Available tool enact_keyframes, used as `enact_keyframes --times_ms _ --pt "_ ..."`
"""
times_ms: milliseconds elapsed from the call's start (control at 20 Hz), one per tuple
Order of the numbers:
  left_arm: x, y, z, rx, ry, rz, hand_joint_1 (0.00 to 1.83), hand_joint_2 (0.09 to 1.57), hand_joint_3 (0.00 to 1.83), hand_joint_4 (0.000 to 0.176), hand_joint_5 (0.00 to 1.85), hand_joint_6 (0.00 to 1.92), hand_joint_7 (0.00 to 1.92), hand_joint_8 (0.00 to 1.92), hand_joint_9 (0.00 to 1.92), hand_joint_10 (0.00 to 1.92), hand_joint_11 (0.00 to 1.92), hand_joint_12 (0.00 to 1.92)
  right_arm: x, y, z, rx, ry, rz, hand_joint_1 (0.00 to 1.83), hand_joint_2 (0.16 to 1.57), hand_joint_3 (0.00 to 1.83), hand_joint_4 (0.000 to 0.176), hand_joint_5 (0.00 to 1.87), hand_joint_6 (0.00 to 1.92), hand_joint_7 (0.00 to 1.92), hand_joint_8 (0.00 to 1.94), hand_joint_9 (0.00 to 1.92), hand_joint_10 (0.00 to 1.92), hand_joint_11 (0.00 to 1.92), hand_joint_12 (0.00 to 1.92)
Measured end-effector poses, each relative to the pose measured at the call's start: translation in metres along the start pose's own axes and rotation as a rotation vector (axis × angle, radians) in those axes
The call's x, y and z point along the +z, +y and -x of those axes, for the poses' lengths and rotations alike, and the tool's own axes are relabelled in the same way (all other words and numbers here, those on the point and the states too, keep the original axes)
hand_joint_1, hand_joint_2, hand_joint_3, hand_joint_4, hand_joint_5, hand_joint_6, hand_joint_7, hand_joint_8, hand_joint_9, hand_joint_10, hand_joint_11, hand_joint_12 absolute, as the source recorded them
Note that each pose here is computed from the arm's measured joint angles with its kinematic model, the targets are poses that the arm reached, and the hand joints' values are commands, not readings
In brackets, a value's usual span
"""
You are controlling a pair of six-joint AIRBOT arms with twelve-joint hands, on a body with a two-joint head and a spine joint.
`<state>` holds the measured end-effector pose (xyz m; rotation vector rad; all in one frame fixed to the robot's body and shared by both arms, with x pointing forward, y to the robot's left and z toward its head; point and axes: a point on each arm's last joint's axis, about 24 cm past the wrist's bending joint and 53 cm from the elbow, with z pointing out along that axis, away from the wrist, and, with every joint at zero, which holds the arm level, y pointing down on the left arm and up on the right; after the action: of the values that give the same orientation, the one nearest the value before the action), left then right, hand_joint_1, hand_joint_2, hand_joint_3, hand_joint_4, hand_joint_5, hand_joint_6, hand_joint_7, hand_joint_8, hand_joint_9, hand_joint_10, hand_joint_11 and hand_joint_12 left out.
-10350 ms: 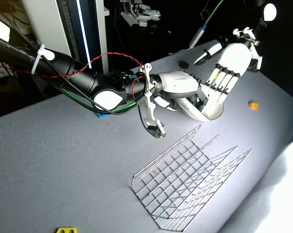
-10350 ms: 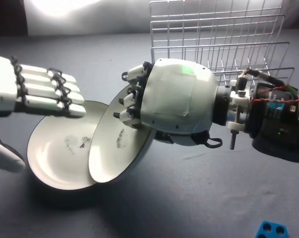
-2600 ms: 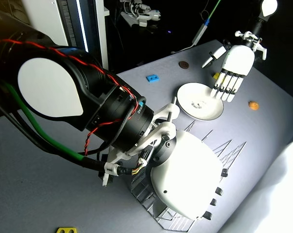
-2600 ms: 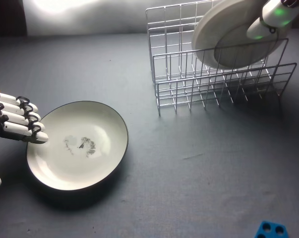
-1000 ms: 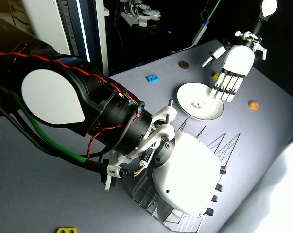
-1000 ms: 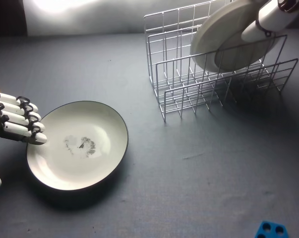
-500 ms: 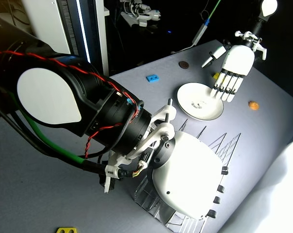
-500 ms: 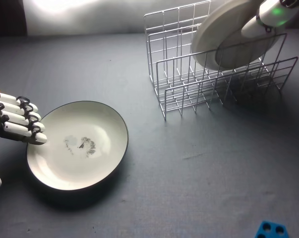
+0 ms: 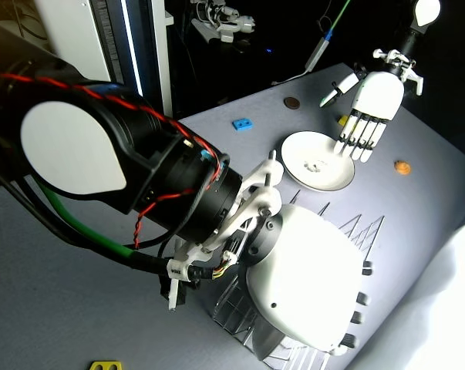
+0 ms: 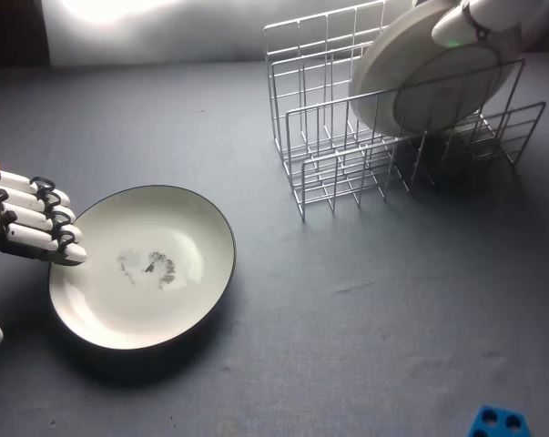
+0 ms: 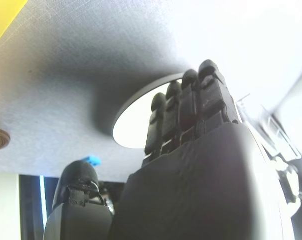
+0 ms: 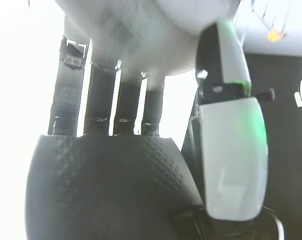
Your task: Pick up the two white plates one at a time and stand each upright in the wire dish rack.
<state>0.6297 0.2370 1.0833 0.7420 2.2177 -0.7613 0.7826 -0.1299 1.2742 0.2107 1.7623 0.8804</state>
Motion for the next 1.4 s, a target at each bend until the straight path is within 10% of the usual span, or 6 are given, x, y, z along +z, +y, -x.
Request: enact_keyframes --times_ms 200,850,1150,1400 --pt "0.0 0.0 0.0 0.0 0.0 0.0 0.0 1.11 0.0 0.0 0.1 0.0 0.1 0.0 0.05 0.0 0.0 0.0 0.0 -0.002 -0.002 -0.001 0.004 -0.006 0.98 1.09 0.01 0.0 0.92 0.01 0.94 0.0 0.92 0.0 0.62 0.84" --pt "0.0 0.0 -0.001 -0.009 0.003 0.0 0.0 1.11 0.0 0.0 0.08 0.0 0.09 0.0 0.05 0.0 0.0 0.0 -0.006 0.017 0.031 -0.034 -0.059 0.035 0.62 1.02 0.0 0.0 0.61 0.01 0.76 0.0 0.78 0.0 0.39 0.87" --pt "0.001 -0.001 -0.003 -0.013 0.01 -0.001 0.0 1.12 0.0 0.0 0.11 0.0 0.12 0.01 0.07 0.01 0.0 0.0 -0.029 0.082 0.057 -0.119 -0.163 0.248 0.65 1.01 0.0 0.0 0.57 0.0 0.7 0.0 0.72 0.0 0.33 0.95" --pt "0.003 -0.001 -0.009 -0.015 0.027 0.003 0.0 1.11 0.0 0.0 0.08 0.0 0.08 0.0 0.03 0.0 0.0 0.0 -0.046 0.146 0.0 -0.451 -0.169 0.432 0.65 0.98 0.0 0.0 0.45 0.0 0.55 0.0 0.58 0.0 0.19 0.98"
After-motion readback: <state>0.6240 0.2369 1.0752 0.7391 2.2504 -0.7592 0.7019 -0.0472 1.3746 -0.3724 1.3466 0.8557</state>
